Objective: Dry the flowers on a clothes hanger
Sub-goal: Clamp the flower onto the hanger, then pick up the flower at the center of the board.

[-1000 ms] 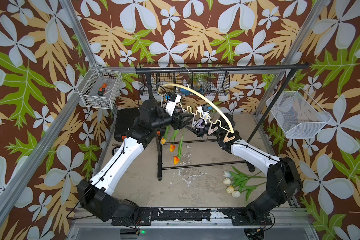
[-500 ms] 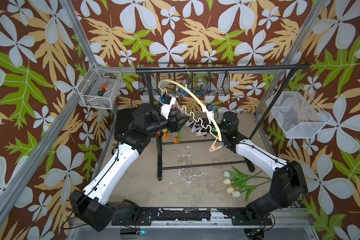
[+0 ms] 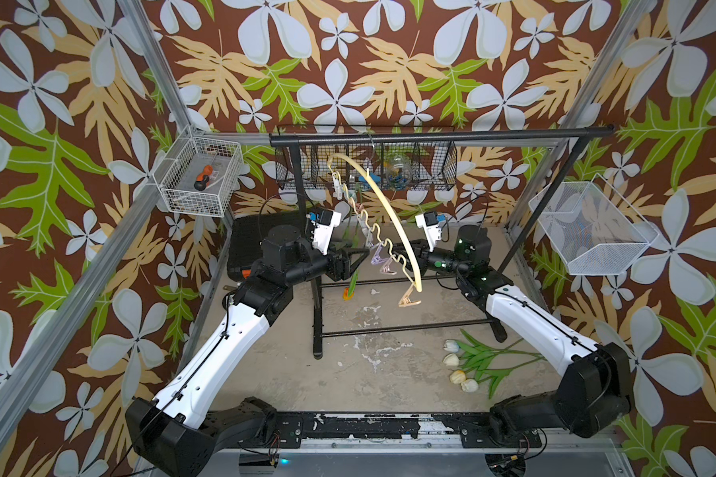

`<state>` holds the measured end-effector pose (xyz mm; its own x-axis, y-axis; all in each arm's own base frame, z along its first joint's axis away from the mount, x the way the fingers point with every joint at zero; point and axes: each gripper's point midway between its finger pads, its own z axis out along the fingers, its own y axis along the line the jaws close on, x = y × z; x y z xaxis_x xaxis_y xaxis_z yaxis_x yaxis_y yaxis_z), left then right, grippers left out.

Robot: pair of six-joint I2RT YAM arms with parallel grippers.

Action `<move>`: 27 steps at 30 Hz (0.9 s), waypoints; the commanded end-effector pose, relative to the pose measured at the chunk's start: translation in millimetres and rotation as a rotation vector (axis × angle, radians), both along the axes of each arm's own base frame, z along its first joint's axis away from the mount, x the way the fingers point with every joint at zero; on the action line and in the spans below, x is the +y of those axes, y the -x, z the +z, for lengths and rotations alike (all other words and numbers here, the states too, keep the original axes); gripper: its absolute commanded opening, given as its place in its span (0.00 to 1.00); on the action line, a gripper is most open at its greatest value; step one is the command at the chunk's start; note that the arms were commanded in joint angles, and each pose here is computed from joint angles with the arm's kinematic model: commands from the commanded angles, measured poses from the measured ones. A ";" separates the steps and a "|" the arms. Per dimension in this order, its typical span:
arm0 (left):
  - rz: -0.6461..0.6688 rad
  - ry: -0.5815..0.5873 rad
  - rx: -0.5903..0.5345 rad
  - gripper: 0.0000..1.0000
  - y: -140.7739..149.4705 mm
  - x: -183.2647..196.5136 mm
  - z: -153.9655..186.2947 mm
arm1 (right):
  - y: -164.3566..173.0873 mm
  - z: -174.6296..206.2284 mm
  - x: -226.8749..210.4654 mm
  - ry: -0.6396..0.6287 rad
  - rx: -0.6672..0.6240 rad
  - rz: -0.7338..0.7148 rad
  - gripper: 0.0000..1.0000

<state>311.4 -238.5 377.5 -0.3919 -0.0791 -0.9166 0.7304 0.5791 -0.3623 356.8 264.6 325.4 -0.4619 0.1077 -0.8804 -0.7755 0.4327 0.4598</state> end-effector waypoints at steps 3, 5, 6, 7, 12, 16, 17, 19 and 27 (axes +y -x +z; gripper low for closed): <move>0.002 -0.005 0.075 0.68 18.6 -0.1 -19.0 | -4.1 -27.7 -29.7 0.056 0.103 -0.134 0.35; 0.006 -0.008 0.099 0.68 27.0 -0.7 -27.2 | -2.0 -39.7 -43.0 0.061 0.145 -0.178 0.35; 0.007 -0.013 0.113 0.68 31.7 -1.5 -32.5 | -0.5 -44.7 -50.2 0.064 0.159 -0.202 0.35; 0.007 -0.018 0.128 0.67 36.2 -2.8 -37.4 | 1.5 -50.3 -56.4 0.070 0.173 -0.221 0.36; -0.038 -0.052 0.201 0.65 69.0 -19.7 -71.8 | 11.5 -75.6 -94.9 0.096 0.246 -0.351 0.40; -0.101 -0.104 0.231 0.64 103.2 -46.2 -101.9 | 21.4 -96.1 -128.9 0.112 0.310 -0.489 0.45; -0.117 -0.118 0.239 0.64 111.1 -53.7 -110.0 | 25.0 -99.5 -135.6 0.112 0.318 -0.517 0.47; -0.165 -0.130 0.243 0.63 126.9 -69.2 -121.1 | 31.4 -104.2 -145.9 0.117 0.326 -0.564 0.53; -0.330 -0.246 0.205 0.61 186.6 -132.9 -166.4 | 39.7 -121.2 -201.4 0.116 0.381 -0.771 0.59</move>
<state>129.3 -351.6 207.2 -0.5824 0.3034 -0.7542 0.7896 0.4318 -0.4360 317.0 82.2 210.0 -0.5778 0.3817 -0.7214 -0.1366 0.8262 0.5466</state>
